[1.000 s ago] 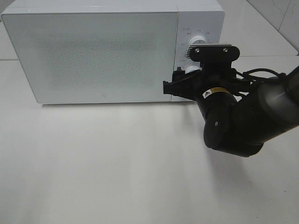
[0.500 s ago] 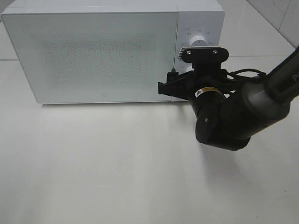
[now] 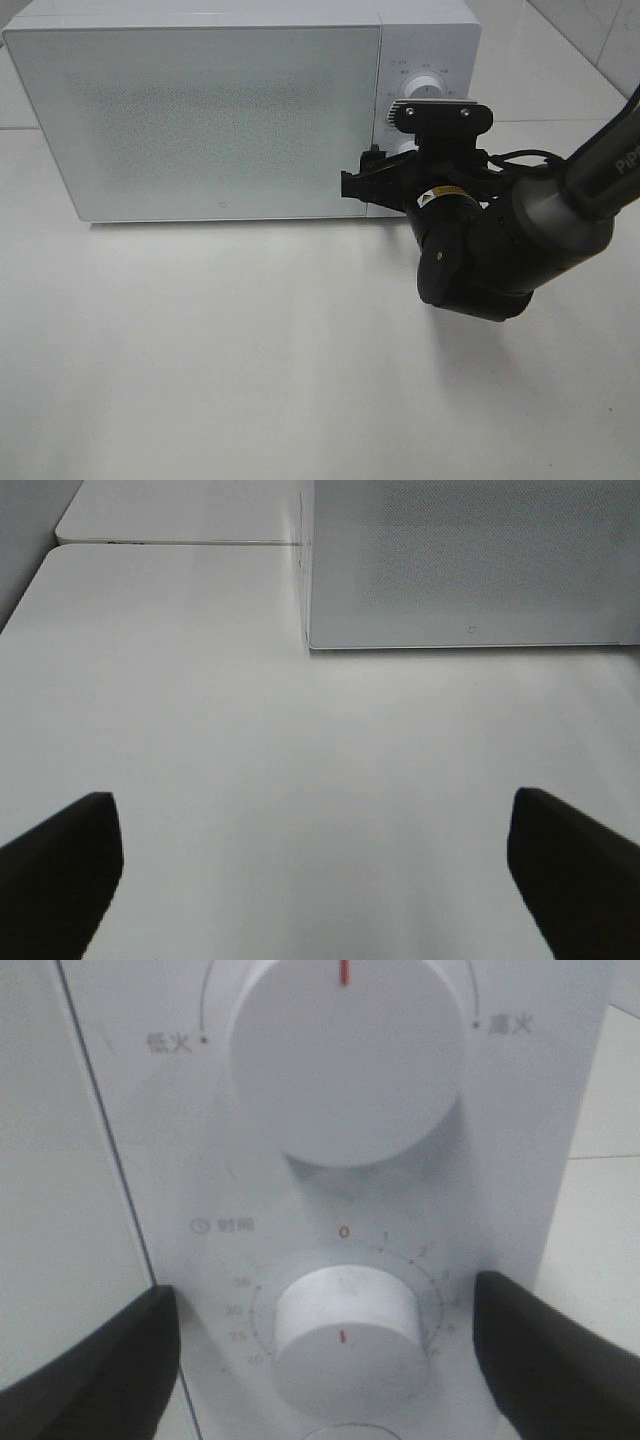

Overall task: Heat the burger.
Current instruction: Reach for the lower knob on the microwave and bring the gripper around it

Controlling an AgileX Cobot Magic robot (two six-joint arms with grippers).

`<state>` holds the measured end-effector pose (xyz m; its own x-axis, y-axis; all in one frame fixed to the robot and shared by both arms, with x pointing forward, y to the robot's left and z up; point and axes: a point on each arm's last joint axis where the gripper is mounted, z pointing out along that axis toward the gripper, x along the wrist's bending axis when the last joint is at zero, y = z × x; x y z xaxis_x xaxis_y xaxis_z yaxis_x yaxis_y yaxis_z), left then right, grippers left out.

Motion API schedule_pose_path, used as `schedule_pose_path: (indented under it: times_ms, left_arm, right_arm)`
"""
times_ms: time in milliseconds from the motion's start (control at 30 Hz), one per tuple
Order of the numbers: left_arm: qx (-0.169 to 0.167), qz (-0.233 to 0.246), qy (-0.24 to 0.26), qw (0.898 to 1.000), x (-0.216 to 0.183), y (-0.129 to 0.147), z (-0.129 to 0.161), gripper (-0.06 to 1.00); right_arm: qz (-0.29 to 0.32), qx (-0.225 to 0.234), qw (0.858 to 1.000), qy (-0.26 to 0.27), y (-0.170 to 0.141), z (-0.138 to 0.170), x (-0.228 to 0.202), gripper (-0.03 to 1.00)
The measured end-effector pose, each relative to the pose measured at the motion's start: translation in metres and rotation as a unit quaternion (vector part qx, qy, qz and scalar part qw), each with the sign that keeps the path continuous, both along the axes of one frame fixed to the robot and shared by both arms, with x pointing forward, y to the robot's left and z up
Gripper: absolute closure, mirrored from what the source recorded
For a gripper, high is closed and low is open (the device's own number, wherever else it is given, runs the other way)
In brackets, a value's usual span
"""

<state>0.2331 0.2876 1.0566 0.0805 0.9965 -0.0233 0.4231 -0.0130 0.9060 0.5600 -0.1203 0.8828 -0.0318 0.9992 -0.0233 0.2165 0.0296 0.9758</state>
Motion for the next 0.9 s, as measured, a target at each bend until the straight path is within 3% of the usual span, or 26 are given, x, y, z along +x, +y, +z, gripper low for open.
schedule_pose_path:
  times_ms: [900]
  left_arm:
    - [0.0, 0.0, 0.0, 1.0, 0.0, 0.0, 0.0, -0.05]
  right_arm:
    - [-0.001, 0.015, 1.0, -0.018, -0.0005, -0.0017, -0.0001, 0.21]
